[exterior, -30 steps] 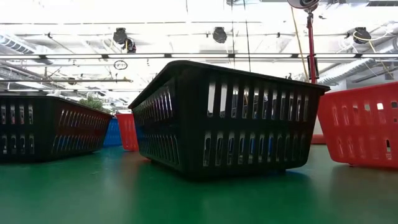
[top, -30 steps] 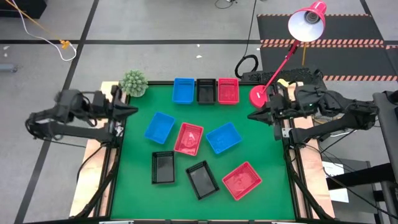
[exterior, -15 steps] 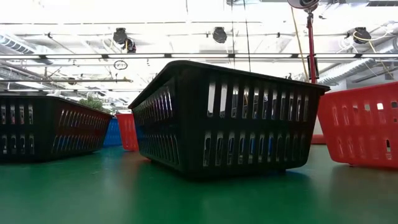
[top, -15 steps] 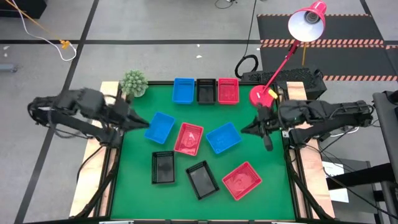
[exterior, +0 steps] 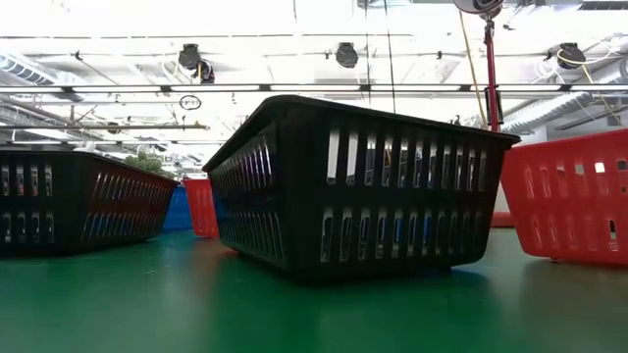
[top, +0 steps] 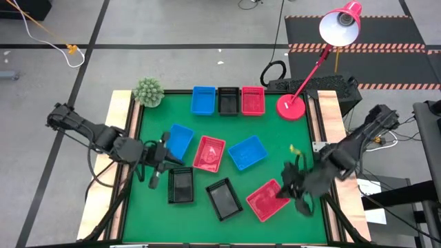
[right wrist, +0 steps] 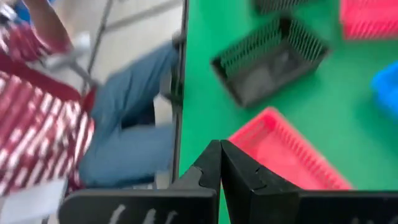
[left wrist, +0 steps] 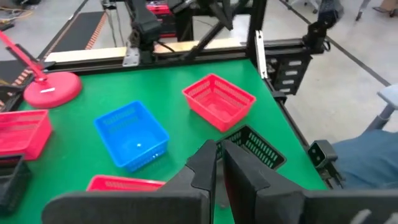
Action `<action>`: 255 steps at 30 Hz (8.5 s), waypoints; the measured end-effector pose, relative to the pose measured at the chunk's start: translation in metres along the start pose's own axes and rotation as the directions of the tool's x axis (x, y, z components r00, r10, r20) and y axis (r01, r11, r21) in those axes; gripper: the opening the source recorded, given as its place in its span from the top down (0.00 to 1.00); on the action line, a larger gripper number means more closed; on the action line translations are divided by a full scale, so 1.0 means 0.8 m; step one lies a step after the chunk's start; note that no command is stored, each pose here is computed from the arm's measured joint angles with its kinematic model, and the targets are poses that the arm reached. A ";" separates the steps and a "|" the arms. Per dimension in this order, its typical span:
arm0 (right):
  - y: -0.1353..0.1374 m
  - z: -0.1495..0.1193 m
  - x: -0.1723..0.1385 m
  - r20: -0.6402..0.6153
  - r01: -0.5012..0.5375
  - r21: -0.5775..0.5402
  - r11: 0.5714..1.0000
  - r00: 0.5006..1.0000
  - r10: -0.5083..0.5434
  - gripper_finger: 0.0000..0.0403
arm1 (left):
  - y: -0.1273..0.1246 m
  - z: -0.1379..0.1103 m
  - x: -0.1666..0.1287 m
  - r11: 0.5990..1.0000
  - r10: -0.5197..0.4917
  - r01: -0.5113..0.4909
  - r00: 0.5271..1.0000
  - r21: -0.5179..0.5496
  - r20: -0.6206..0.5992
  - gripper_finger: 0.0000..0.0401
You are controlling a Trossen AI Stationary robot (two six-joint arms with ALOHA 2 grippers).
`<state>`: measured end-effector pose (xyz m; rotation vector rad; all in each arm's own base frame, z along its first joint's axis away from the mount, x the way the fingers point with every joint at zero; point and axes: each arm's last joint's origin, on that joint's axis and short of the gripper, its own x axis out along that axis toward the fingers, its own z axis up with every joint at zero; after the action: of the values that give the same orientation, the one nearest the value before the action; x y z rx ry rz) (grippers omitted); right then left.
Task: Stack baskets by color
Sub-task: Stack the bottom red basket on the top red basket
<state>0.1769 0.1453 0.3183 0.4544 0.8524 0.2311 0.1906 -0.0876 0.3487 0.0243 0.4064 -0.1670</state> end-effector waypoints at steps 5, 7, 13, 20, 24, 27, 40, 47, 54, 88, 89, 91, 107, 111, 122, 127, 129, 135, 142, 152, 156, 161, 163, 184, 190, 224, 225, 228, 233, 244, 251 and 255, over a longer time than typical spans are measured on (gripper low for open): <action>0.014 -0.028 0.044 -0.180 0.048 -0.024 0.999 0.982 -0.052 0.99 | -0.009 -0.004 0.014 1.000 -0.013 0.013 1.000 0.010 -0.010 0.92; 0.013 -0.035 0.058 -0.225 0.084 -0.053 0.995 0.970 -0.094 0.99 | -0.010 -0.004 0.017 1.000 -0.013 0.013 1.000 0.006 -0.012 0.92; 0.010 -0.048 0.097 -0.296 0.130 -0.203 0.971 0.937 -0.187 0.87 | -0.011 -0.006 0.021 1.000 -0.011 0.011 1.000 0.008 -0.026 0.92; 0.005 -0.059 0.125 -0.339 0.128 -0.350 0.928 0.906 -0.253 0.63 | -0.011 -0.006 0.021 0.999 -0.011 0.011 1.000 0.035 -0.025 0.92; 0.003 -0.063 0.135 -0.355 0.115 -0.409 0.905 0.894 -0.273 0.59 | -0.009 -0.006 0.022 0.999 -0.005 0.006 1.000 0.040 -0.025 0.92; 0.000 -0.067 0.140 -0.354 0.102 -0.423 0.900 0.896 -0.268 0.60 | -0.008 -0.005 0.022 0.999 -0.001 0.002 1.000 0.043 -0.025 0.92; -0.011 -0.089 0.152 -0.369 0.043 -0.414 0.909 0.905 -0.210 0.96 | -0.009 0.001 0.022 0.997 -0.006 0.004 1.000 0.072 0.030 0.92; -0.008 -0.084 0.148 -0.330 0.025 -0.563 0.826 0.910 -0.252 0.97 | -0.009 0.003 0.022 0.995 -0.007 0.003 0.999 0.101 0.041 0.92; 0.022 -0.042 0.118 -0.188 0.088 -0.791 0.605 0.906 -0.378 0.99 | -0.002 0.004 0.024 0.996 0.014 -0.017 0.999 0.092 0.041 0.92; -0.081 0.111 0.101 0.254 0.365 -0.911 0.189 0.862 -0.440 0.99 | -0.019 -0.015 0.105 0.944 0.250 -0.246 0.968 0.221 0.013 0.50; -0.082 0.111 0.105 0.245 0.334 -0.926 0.176 0.886 -0.394 0.99 | -0.018 -0.017 0.108 0.939 0.254 -0.248 0.967 0.238 0.003 0.46; -0.084 0.108 0.109 0.223 0.281 -0.950 0.139 0.918 -0.328 0.99 | -0.016 -0.021 0.117 0.933 0.263 -0.250 0.965 0.258 -0.017 0.39; -0.088 0.105 0.113 0.213 0.260 -0.958 0.120 0.926 -0.311 0.99 | 0.009 -0.050 0.144 0.955 0.134 -0.059 0.960 0.291 -0.245 0.49; -0.088 0.105 0.113 0.213 0.262 -0.957 0.125 0.926 -0.311 0.99 | 0.012 -0.055 0.143 0.937 0.143 -0.038 0.949 0.347 -0.281 0.60; -0.088 0.105 0.113 0.214 0.263 -0.957 0.125 0.926 -0.310 0.99 | 0.005 -0.047 0.144 0.925 0.129 -0.042 0.969 0.377 -0.209 0.72; -0.088 0.105 0.113 0.214 0.262 -0.957 0.124 0.926 -0.310 0.99 | 0.002 -0.055 0.154 0.919 0.136 -0.032 0.961 0.392 -0.241 0.58; -0.088 0.105 0.113 0.215 0.263 -0.957 0.123 0.927 -0.309 0.99 | 0.002 -0.060 0.161 0.914 0.134 -0.019 0.957 0.406 -0.258 0.55; -0.087 0.105 0.113 0.216 0.264 -0.956 0.124 0.927 -0.307 0.99 | 0.005 -0.070 0.173 0.878 0.132 0.029 0.945 0.478 -0.300 0.67; -0.085 0.111 0.112 0.279 0.354 -0.909 0.221 0.909 -0.311 0.90 | 0.011 -0.072 0.174 0.858 0.135 0.050 0.938 0.511 -0.318 0.97; -0.088 0.122 0.105 0.456 0.667 -0.618 0.416 0.735 -0.502 0.58 | 0.032 -0.068 0.160 0.838 0.402 -0.216 0.865 0.501 -0.299 0.98; -0.082 0.138 0.097 0.587 0.795 -0.435 0.423 0.606 -0.536 0.48 | 0.047 -0.064 0.150 0.819 0.505 -0.346 0.813 0.457 -0.291 0.98; -0.075 0.153 0.098 0.673 0.802 -0.360 0.477 0.577 -0.462 0.47 | 0.063 -0.065 0.149 0.812 0.551 -0.416 0.777 0.409 -0.303 0.97; -0.078 0.153 0.104 0.666 0.801 -0.370 0.470 0.582 -0.467 0.49 | 0.067 -0.066 0.149 0.810 0.560 -0.428 0.768 0.401 -0.311 0.97; -0.156 0.170 0.177 0.594 0.805 -0.446 0.391 0.594 -0.543 0.55 | 0.068 -0.066 0.149 0.798 0.559 -0.396 0.769 0.455 -0.311 0.96; -0.162 0.168 0.177 0.573 0.817 -0.479 0.321 0.568 -0.591 0.59 | 0.063 -0.066 0.149 0.794 0.552 -0.374 0.774 0.479 -0.310 0.97; -0.161 0.154 0.103 0.426 0.750 -0.590 0.299 0.603 -0.675 0.99 | 0.010 -0.037 0.122 0.800 0.559 -0.502 0.822 0.329 -0.105 0.59; -0.164 0.152 0.095 0.408 0.748 -0.587 0.310 0.604 -0.685 0.99 | 0.008 -0.036 0.118 0.809 0.553 -0.503 0.827 0.305 -0.102 0.59; -0.172 0.150 0.071 0.355 0.713 -0.583 0.390 0.655 -0.668 0.99 | -0.001 -0.040 0.107 0.833 0.535 -0.495 0.835 0.246 -0.130 0.59; -0.190 0.155 0.028 0.331 0.660 -0.597 0.456 0.721 -0.609 0.99 | -0.018 -0.054 0.099 0.868 0.492 -0.460 0.847 0.186 -0.201 0.62; -0.252 0.165 -0.067 0.411 0.679 -0.542 0.495 0.728 -0.549 0.99 | -0.035 -0.060 0.096 0.893 0.450 -0.436 0.866 0.109 -0.217 0.66; -0.291 0.162 -0.098 0.414 0.684 -0.479 0.550 0.728 -0.546 0.99 | -0.035 -0.061 0.096 0.894 0.449 -0.438 0.867 0.099 -0.217 0.66; -0.303 0.159 -0.105 0.406 0.675 -0.461 0.576 0.738 -0.540 0.99 | -0.034 -0.060 0.096 0.892 0.452 -0.438 0.865 0.112 -0.218 0.66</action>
<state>0.2246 -0.1371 0.3325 -0.4212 0.6238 -0.2152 0.2367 -0.1236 0.2741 0.1977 0.6260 0.2873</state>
